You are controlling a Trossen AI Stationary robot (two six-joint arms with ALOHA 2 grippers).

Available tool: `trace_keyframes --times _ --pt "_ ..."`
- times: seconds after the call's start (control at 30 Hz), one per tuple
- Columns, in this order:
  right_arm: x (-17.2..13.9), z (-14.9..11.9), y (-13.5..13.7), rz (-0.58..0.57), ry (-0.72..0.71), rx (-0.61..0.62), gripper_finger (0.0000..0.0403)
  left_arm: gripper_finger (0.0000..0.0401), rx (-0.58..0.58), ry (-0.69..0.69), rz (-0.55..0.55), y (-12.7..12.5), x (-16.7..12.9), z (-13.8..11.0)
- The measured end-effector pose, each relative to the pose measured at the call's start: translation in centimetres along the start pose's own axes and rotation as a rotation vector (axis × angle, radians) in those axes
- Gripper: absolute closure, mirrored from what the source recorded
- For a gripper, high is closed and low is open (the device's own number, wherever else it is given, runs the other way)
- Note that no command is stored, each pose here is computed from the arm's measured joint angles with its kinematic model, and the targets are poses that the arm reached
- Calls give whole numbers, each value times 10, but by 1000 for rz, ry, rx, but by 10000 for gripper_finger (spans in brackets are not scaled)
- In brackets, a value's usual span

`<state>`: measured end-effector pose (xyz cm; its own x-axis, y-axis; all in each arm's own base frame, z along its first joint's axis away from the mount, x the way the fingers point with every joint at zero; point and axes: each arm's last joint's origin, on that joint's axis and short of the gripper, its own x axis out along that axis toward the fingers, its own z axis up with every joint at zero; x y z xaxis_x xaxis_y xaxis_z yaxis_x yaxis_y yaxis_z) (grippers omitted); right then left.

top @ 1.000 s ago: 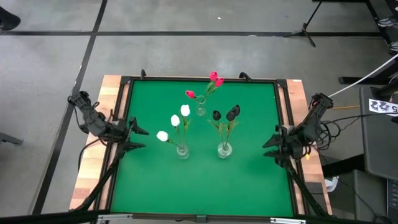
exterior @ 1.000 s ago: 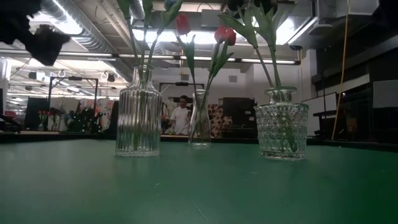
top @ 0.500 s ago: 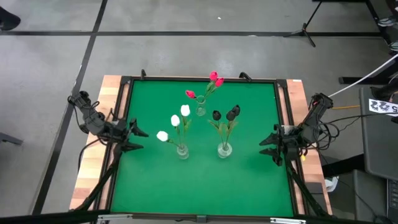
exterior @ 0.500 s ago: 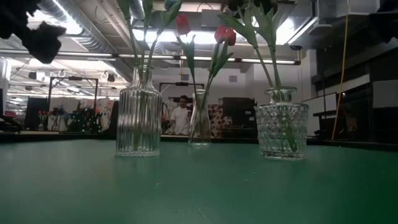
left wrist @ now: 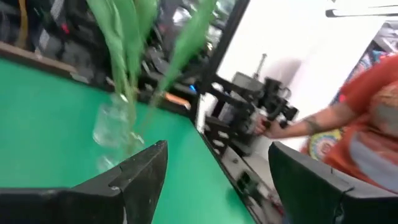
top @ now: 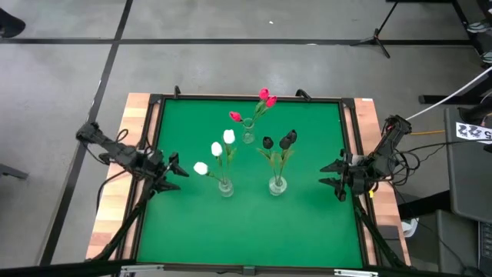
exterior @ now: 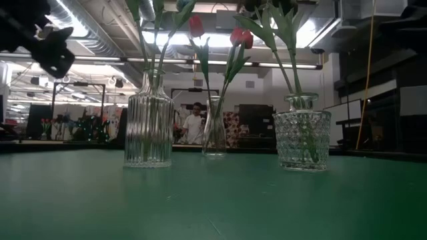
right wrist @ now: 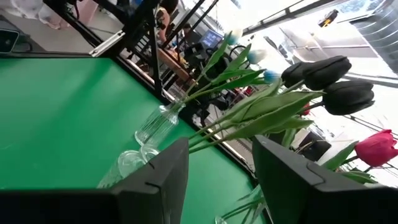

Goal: Sort flowers into vase by color
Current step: Return to Home Position

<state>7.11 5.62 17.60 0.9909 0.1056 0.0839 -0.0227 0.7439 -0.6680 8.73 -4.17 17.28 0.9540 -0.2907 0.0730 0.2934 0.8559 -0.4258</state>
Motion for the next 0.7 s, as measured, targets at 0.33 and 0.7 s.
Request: trace_keyframes --times 0.33,0.7 --pt "0 -1 -2 -51 47 -16 226 128 99 11 10 21 1 8" --pt "0 -2 -1 -48 66 -36 226 128 143 2 49 34 -2 14"
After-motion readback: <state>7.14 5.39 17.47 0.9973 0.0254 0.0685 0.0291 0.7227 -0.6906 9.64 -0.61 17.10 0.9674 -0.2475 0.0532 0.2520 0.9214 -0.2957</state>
